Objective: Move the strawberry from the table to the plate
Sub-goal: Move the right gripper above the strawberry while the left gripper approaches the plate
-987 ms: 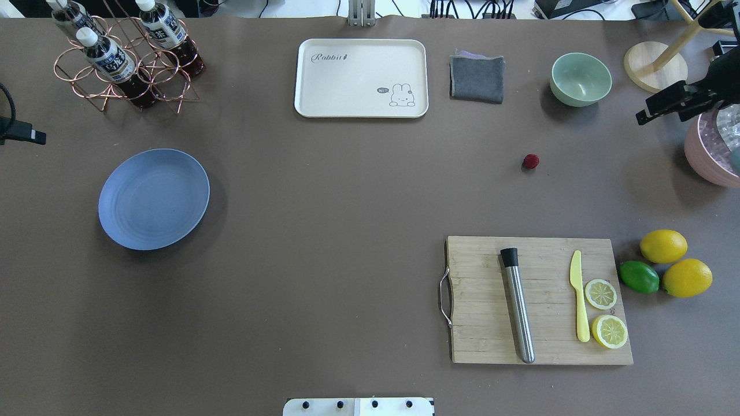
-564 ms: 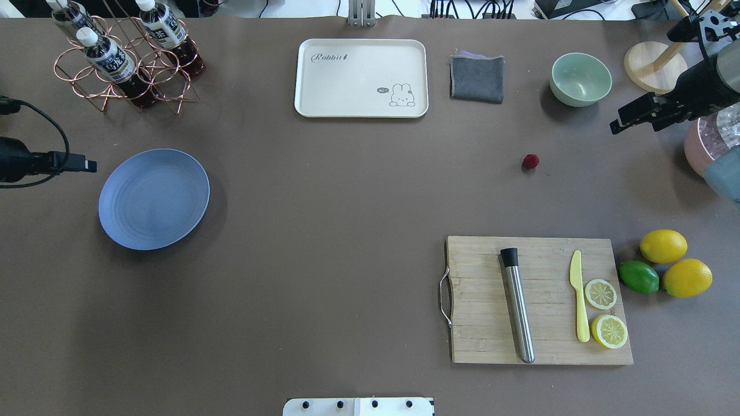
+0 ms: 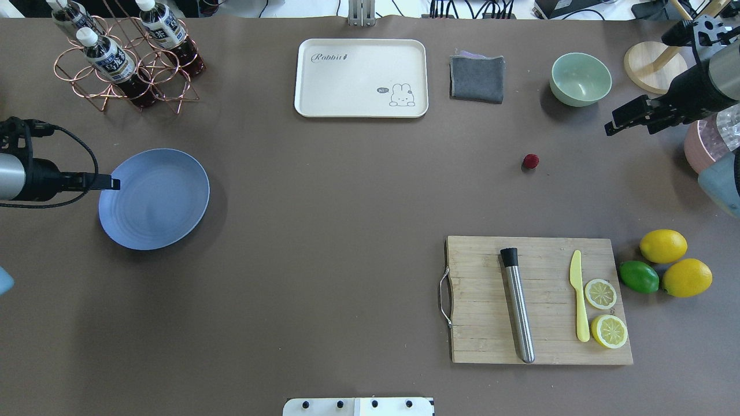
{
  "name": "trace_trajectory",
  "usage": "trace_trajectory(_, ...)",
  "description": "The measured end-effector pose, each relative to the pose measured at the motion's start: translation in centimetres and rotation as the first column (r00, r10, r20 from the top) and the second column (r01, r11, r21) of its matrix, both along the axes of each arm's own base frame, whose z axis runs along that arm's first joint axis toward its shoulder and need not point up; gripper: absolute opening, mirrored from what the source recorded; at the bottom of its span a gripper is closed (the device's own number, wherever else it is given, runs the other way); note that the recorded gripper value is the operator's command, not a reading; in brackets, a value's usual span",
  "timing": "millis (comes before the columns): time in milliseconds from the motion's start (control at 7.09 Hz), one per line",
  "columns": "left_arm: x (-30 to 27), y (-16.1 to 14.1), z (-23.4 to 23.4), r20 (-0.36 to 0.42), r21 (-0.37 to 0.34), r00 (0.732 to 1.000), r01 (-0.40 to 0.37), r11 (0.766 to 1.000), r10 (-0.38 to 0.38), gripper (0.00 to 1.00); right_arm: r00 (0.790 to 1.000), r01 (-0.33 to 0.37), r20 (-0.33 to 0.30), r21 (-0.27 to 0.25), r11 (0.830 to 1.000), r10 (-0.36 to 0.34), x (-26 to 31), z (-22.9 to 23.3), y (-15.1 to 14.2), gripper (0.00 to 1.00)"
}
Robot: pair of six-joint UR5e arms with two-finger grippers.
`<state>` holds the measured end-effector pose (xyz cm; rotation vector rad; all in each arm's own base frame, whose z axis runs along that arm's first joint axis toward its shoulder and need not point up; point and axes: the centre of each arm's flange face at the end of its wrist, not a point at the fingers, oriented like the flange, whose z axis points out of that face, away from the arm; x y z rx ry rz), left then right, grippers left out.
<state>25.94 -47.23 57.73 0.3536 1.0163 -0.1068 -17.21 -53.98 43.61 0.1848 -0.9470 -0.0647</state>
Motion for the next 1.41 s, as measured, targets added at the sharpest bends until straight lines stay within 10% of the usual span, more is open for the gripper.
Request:
trace_trajectory(282,0.37,0.27,0.18,0.004,0.004,1.000,-0.011,1.000,0.011,0.67,1.000,-0.005,0.000,-0.008,1.000,0.005,0.03,0.10,0.12,1.00)
trace_trajectory(987,0.65,0.52,0.57,0.012,-0.002,1.000,-0.017,1.000,0.017,0.59,1.000,-0.014,0.002,-0.019,1.000,0.014,0.04,0.07,0.15,1.00)
trace_trajectory(1269,0.63,0.57,0.53,0.012,-0.002,1.000,-0.017,1.000,0.017,0.00,1.000,-0.020,0.003,-0.028,0.999,0.020,0.06,0.10,0.19,1.00)
trace_trajectory(1410,0.62,0.56,0.52,0.012,-0.001,1.000,-0.017,1.000,0.017,0.00,1.000,-0.023,0.004,-0.033,0.999,0.023,0.06,0.09,0.20,1.00)
